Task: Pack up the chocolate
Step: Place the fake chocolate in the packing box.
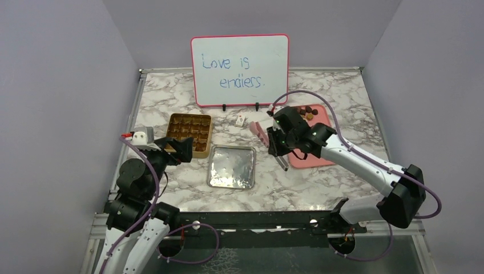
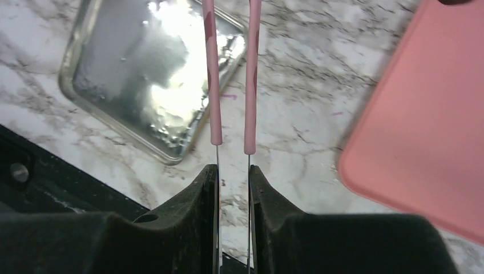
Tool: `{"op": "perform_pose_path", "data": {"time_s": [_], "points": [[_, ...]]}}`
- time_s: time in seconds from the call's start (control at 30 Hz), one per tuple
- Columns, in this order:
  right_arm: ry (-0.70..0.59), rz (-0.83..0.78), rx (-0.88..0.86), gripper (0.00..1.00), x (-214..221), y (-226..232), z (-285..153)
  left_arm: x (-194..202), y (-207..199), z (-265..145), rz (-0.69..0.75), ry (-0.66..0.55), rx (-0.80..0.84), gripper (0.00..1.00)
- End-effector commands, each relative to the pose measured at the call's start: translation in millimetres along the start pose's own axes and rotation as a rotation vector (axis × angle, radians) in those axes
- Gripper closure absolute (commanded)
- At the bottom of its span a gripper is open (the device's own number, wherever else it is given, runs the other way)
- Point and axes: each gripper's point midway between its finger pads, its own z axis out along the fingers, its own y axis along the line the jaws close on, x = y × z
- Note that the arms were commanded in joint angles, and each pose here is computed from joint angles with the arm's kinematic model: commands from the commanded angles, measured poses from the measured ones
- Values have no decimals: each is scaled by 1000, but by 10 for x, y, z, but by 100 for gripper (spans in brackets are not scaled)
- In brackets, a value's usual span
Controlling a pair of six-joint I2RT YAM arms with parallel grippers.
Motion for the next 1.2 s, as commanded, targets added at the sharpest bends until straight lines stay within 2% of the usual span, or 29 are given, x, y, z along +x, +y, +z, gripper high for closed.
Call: {"op": "perform_pose_path", "data": {"time_s": [0.0, 0.43, 0.63, 0.87, 1.17], "points": [[-98, -14, -122, 74, -313, 558, 15, -394, 63, -113, 27, -120, -61, 1], [-86, -182, -221, 74, -354, 1788, 382, -1042, 8, -439, 15, -250, -103, 1], [-59, -248, -247, 73, -335, 2164, 613, -1094, 12, -470, 19, -262, -109, 1], [-39, -278, -216, 71, -342, 2225, 826, -897, 98, -411, 28, -228, -130, 1], [-1, -293, -213, 68, -278, 2258, 954, -867, 104, -393, 24, -222, -131, 1]]}}
